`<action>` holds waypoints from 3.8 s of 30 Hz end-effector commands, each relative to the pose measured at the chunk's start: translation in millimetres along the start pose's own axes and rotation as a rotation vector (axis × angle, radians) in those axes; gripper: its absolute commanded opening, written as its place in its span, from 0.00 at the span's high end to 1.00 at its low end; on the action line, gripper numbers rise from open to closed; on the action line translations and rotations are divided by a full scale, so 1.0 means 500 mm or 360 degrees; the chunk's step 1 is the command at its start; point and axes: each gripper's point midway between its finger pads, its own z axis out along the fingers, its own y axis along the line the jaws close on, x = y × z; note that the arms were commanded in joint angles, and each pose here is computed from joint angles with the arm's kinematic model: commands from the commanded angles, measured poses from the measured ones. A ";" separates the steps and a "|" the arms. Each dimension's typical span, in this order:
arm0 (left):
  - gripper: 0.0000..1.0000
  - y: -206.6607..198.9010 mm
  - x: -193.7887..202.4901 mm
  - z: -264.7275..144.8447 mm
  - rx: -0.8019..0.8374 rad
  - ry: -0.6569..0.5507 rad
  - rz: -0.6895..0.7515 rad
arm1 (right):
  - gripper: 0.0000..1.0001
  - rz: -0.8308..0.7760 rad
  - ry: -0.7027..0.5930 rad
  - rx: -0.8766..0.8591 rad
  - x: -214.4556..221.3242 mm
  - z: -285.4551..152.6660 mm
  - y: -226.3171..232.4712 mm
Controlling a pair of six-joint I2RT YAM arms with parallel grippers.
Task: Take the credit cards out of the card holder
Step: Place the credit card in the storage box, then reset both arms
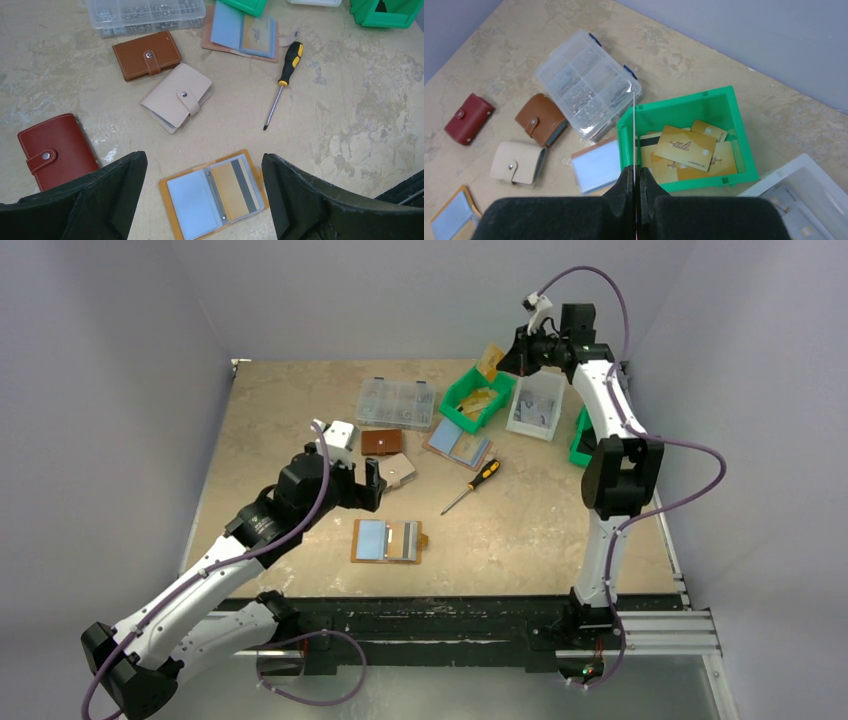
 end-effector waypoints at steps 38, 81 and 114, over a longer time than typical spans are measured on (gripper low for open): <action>0.09 0.011 -0.026 0.003 0.0026 -0.0086 -0.0039 | 0.96 0.0014 0.0157 0.0150 0.101 0.154 -0.025; 0.07 -0.010 -0.010 0.012 0.0151 -0.0024 -0.0026 | 0.21 -0.0300 -0.0360 0.0095 0.023 -0.284 0.176; 0.00 -0.077 -0.077 -0.113 0.0481 -0.0296 -0.0639 | 0.01 -0.0093 -0.0671 0.0353 0.063 -0.513 0.312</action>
